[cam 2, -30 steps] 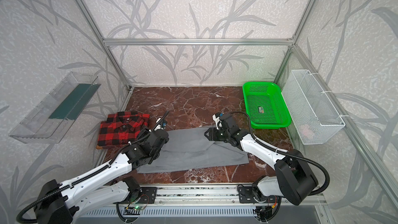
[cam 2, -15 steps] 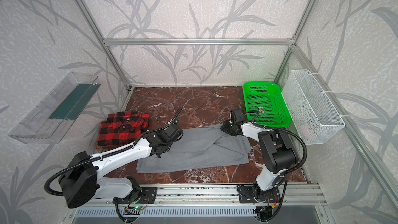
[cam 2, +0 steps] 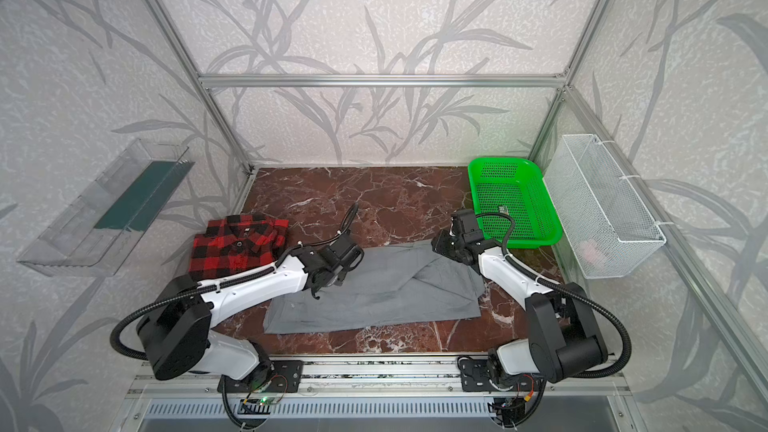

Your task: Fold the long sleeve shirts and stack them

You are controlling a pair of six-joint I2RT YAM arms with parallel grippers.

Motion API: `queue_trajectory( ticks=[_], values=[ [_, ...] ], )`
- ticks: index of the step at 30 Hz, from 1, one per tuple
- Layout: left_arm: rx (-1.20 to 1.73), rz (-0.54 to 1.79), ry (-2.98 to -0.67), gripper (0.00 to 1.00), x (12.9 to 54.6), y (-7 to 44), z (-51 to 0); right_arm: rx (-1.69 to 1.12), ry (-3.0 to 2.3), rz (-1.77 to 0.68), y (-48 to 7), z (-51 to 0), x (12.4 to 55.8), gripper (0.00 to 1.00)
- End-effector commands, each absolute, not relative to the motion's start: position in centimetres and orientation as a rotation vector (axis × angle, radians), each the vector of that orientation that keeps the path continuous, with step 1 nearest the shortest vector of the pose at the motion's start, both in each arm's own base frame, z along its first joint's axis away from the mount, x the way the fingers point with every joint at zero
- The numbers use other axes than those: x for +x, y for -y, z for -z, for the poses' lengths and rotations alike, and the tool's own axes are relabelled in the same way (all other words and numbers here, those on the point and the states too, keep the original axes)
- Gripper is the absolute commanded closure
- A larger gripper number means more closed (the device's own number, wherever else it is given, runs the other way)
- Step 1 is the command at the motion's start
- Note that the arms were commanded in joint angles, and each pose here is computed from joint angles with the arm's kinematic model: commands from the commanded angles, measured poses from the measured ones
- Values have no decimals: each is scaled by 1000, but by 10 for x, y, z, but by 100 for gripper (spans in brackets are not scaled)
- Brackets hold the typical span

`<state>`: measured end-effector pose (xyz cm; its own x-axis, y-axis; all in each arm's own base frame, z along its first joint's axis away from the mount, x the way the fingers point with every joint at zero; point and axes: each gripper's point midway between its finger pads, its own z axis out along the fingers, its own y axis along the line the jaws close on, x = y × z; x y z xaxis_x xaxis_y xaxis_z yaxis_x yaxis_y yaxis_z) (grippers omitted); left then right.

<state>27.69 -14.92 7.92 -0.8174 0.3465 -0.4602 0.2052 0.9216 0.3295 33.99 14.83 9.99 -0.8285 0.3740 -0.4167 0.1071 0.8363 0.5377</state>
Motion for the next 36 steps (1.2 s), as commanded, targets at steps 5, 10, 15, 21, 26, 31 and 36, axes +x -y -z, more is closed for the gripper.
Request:
queue_trajectory(
  ticks=[5, 10, 15, 21, 26, 31, 36],
  values=[
    [328, -266, -2707, 50, 264, 166, -48, 192, -2614, -743, -209, -95, 282, 60],
    [313, -290, -2749, 50, 259, 164, -31, 227, -2664, -734, -223, -71, 276, 60],
    [304, -358, -2800, 50, 250, 155, -17, 301, -2766, -565, -201, -29, 273, 61],
    [292, -380, -2844, 50, 242, 151, -4, 468, -2856, -551, -170, 6, 276, 63],
    [279, -397, -2863, 50, 239, 148, -3, 492, -2812, -377, -143, -1, 280, 61],
    [225, -306, -2933, 50, 231, 158, -1, 446, -2836, -386, -149, 0, 297, 61],
    [140, -88, -3030, 57, 210, 176, 4, 398, -2859, -384, -162, 5, 322, 61]
  ],
)
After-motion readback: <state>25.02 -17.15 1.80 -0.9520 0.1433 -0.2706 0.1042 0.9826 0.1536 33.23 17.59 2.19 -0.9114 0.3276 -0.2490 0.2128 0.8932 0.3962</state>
